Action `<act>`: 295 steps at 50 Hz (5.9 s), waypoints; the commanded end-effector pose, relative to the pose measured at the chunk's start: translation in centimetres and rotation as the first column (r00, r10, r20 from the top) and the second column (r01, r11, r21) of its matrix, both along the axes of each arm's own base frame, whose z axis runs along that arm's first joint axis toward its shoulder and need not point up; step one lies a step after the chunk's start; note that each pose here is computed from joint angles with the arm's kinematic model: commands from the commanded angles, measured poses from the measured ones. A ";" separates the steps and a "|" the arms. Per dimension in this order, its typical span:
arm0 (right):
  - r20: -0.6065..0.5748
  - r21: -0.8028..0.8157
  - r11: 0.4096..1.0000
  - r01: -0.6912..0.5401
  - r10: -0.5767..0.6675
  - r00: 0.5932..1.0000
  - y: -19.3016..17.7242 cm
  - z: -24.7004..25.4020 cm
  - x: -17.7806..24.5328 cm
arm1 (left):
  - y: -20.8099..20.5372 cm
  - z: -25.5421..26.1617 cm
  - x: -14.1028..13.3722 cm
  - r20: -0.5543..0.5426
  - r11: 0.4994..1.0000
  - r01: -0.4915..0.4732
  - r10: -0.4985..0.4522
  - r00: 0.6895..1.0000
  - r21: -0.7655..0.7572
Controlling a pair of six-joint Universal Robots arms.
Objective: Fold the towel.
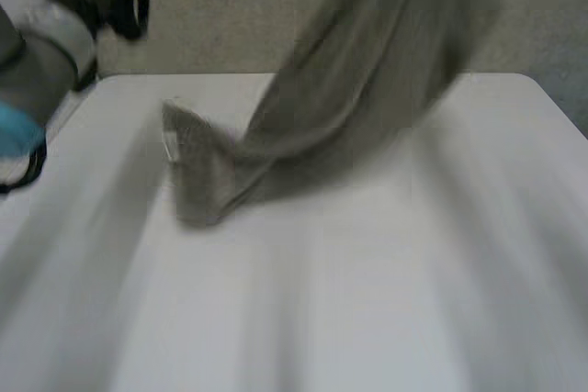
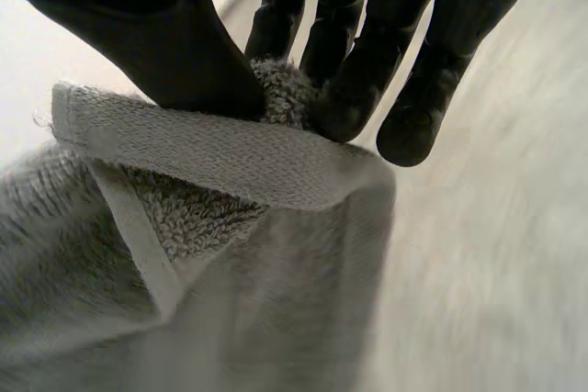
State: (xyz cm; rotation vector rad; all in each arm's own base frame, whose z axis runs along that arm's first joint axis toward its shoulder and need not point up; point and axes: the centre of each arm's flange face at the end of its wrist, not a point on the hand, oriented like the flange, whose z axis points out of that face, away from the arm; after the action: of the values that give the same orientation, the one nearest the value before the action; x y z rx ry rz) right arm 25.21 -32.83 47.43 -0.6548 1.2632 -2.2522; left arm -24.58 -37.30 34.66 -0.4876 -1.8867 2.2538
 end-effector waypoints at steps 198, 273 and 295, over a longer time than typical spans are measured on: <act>-0.378 0.698 0.691 0.186 0.135 0.916 3.4 -21.8 -4.9 | 1.7 -24.4 -12.5 0.078 0.852 0.339 -0.400 0.913 0.400; -0.354 0.612 0.776 0.154 0.095 0.930 5.9 -15.5 -5.7 | 5.9 -10.4 -4.0 0.104 0.900 0.356 -0.391 0.915 0.250; -0.346 0.663 0.734 0.150 0.122 0.930 7.1 -17.3 -6.1 | 8.7 -18.0 -2.8 0.118 0.888 0.313 -0.370 0.922 0.338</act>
State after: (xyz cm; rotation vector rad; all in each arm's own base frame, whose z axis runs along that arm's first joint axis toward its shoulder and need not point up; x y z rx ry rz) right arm 19.17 -25.60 30.35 -0.7805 2.1295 -1.4853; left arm -26.28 -27.32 19.50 -0.9306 -1.9506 1.6838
